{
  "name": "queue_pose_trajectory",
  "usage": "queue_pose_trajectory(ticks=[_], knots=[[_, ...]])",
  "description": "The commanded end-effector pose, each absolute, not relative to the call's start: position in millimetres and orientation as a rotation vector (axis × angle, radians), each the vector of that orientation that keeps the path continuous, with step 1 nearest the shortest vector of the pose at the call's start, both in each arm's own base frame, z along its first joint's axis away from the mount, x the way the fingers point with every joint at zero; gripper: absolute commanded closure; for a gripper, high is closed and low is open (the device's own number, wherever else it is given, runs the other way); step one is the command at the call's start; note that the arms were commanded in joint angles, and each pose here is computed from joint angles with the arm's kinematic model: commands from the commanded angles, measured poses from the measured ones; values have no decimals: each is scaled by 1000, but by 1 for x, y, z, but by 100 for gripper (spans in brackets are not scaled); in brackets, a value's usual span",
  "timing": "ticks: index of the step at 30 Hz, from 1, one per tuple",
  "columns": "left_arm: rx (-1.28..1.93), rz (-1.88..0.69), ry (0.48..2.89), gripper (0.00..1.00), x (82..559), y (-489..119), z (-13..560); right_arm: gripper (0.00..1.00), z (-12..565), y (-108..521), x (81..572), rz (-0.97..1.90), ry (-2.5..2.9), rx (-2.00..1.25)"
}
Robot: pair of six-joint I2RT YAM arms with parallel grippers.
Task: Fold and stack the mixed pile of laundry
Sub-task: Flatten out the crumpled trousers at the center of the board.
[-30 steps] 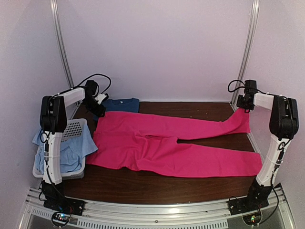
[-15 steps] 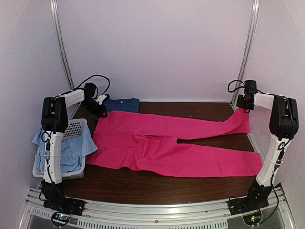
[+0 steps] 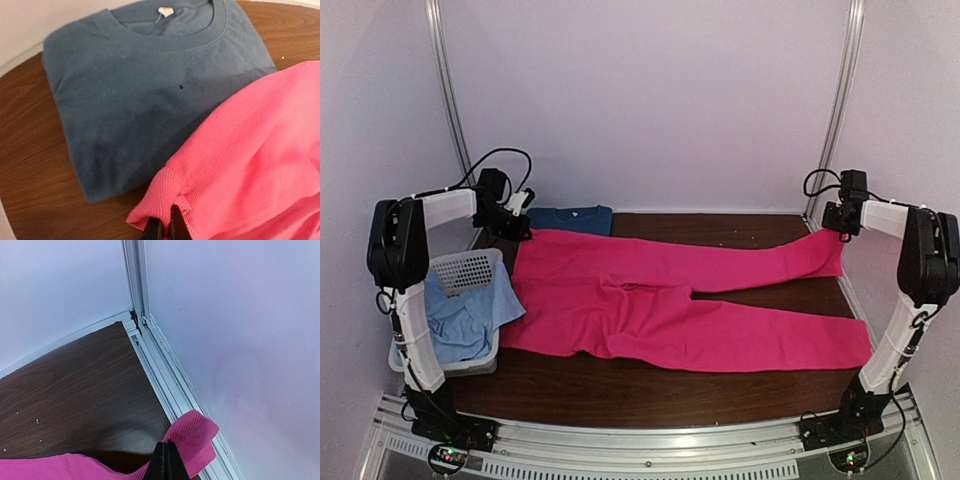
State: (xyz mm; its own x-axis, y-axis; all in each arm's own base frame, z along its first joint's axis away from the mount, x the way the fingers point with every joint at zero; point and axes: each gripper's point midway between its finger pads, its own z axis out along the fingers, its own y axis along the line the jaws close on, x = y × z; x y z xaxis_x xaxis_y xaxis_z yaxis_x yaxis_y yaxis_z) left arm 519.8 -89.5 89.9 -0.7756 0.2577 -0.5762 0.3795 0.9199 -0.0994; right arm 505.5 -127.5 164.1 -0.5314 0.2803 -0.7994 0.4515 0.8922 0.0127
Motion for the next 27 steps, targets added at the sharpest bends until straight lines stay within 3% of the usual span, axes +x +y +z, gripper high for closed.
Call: queue_pose_trajectory(ticks=[1,7,15,27], knots=[[348,-177,2324,100,531,-76,149,100,198,-135,492,-259,2064,573],[245,-111,2238,100,513,-62,182,100,217,-136,467,-278,2011,585],[-35,215,2049,100,507,-3,217,100,237,-167,441,-411,1926,676],[-64,105,1782,100,472,-9,267,100,309,-162,382,-397,1706,709]])
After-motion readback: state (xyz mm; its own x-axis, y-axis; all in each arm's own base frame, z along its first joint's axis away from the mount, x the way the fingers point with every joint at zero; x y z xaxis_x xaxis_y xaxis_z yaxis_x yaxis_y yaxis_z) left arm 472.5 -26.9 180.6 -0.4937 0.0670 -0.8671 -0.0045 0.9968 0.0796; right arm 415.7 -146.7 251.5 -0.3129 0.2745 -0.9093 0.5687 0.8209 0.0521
